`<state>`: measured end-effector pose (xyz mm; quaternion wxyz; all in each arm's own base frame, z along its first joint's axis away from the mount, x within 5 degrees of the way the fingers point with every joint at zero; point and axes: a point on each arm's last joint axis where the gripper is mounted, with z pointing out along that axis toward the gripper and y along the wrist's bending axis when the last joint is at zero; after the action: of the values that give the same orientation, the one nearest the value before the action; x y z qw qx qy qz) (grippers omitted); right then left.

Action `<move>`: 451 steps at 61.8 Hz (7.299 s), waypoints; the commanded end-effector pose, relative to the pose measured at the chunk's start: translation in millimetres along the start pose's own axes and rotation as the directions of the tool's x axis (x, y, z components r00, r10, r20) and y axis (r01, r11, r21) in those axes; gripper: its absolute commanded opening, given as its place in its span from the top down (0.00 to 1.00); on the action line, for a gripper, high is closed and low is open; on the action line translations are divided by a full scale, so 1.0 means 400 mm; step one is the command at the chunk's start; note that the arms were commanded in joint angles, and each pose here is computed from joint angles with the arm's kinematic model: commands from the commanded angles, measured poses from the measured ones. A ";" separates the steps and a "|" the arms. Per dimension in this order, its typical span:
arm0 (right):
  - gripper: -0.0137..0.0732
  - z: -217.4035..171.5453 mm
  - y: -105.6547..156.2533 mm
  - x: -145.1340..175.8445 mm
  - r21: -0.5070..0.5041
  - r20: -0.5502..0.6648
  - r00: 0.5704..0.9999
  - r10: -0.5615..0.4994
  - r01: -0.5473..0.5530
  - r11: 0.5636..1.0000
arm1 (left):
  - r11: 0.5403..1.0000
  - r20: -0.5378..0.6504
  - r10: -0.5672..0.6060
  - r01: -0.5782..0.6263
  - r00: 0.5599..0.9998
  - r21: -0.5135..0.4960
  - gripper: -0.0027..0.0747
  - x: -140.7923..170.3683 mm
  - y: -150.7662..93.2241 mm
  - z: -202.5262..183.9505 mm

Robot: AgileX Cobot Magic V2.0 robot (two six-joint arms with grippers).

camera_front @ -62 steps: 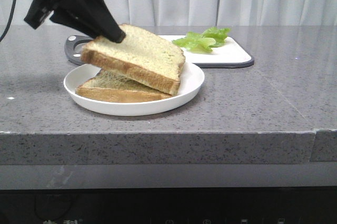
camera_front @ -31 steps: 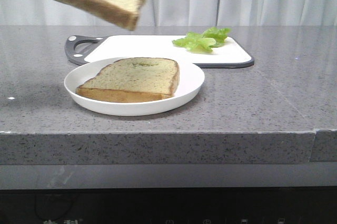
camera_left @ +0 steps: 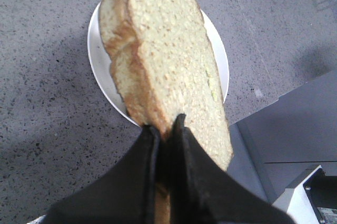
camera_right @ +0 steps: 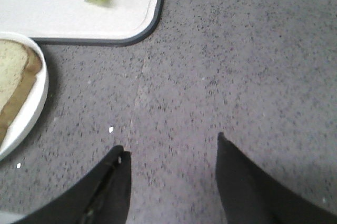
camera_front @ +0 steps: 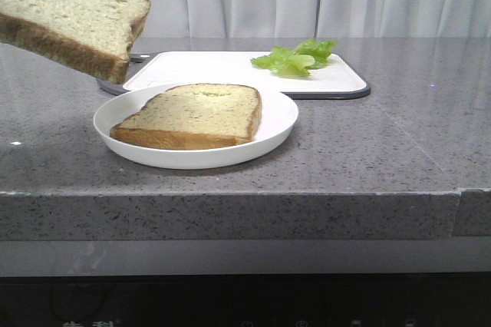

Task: Left arm grabs bread, right arm adds lettuce
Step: 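Lift the top bread slice off the plate with the left gripper, then move the right gripper to the lettuce leaf and grasp it, then lift the lettuce leaf with the right gripper and carry it over the plate, then lower the lettuce onto the bottom bread slice and open the right gripper, then withdraw the right gripper away from the plate, then lower the held bread slice onto the lettuce with the left gripper and release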

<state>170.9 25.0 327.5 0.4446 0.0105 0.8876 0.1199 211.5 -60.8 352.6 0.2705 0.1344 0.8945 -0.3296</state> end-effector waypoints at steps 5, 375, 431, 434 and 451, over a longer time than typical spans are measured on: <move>0.38 0.059 0.004 -0.129 0.009 0.113 0.994 -0.014 0.013 1.000 | 0.999 0.093 0.002 -0.006 0.996 0.041 0.99 -0.020 -0.029 -0.025; 0.31 0.229 0.154 -0.152 -0.537 -0.135 0.990 -0.051 -0.030 0.843 | 0.999 0.093 0.002 -0.006 0.996 0.041 0.99 -0.020 -0.029 -0.025; 0.31 -0.173 0.095 -0.032 -0.232 0.047 0.980 -0.194 0.200 0.952 | 0.999 0.111 0.001 -0.005 0.994 0.036 0.99 -0.024 -0.029 -0.025; 0.31 -0.172 0.095 -0.033 -0.232 0.046 0.980 -0.195 0.200 0.952 | 0.999 0.120 -0.001 -0.003 0.993 0.033 0.99 -0.026 -0.027 -0.026; 0.31 -0.172 0.095 -0.033 -0.232 0.046 0.980 -0.194 0.199 0.952 | 1.000 0.171 -0.007 0.004 0.985 0.017 0.99 -0.038 -0.024 -0.027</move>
<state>119.7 47.0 374.5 0.4283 -0.1387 0.8754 0.1762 216.8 -59.1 354.6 0.2983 0.1213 0.8901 -0.3224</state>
